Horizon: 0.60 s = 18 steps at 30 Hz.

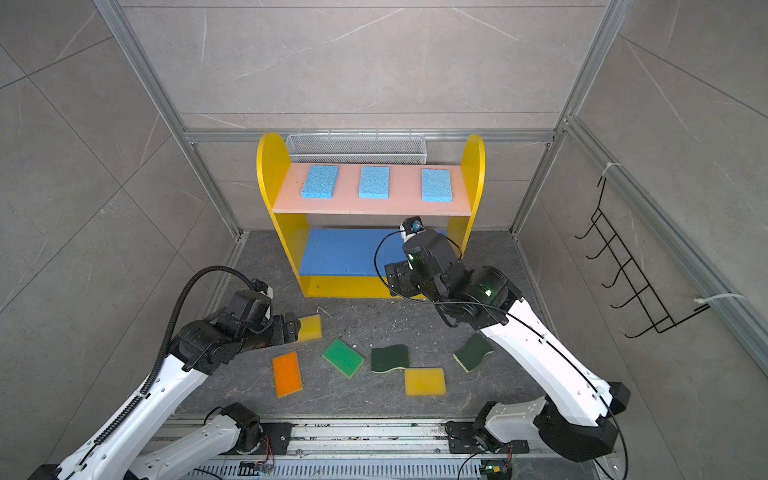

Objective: Place and organize the cleaning sponges onto the shelf
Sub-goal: 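Lower the left gripper over the orange sponge while the right gripper withdraws toward the table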

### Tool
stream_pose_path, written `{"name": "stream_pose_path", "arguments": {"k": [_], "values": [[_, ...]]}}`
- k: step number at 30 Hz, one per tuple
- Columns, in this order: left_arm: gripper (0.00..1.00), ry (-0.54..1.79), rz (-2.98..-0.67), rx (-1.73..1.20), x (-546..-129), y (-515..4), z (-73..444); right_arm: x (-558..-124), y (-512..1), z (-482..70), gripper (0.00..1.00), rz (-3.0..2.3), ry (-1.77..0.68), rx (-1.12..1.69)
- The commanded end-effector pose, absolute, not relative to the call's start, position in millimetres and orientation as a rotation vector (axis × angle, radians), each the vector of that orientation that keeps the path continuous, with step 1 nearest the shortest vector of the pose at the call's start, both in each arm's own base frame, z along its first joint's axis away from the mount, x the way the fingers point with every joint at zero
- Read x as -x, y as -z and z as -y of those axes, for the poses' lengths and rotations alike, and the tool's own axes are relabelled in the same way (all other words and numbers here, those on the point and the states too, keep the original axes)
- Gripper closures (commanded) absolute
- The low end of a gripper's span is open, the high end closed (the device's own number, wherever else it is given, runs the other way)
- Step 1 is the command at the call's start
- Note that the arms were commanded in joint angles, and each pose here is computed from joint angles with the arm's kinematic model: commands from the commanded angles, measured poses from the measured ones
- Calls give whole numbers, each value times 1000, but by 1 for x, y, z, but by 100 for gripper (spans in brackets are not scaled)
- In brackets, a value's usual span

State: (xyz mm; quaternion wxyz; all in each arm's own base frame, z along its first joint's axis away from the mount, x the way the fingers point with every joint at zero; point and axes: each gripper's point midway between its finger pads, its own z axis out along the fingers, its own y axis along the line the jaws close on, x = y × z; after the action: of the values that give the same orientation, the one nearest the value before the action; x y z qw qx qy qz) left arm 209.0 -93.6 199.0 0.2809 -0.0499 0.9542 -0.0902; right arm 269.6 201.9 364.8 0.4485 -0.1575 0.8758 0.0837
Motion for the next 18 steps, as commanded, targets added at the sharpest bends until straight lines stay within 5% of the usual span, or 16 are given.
{"name": "stream_pose_path", "arguments": {"k": [1, 18], "values": [[5, 195, -2605, 186, -203, -182, 88, -255, -338, -197, 9, -2207, -271, 355], [6, 140, -2741, 468, -166, -89, 76, -254, -217, -188, 4, -2368, -161, 283]]}}
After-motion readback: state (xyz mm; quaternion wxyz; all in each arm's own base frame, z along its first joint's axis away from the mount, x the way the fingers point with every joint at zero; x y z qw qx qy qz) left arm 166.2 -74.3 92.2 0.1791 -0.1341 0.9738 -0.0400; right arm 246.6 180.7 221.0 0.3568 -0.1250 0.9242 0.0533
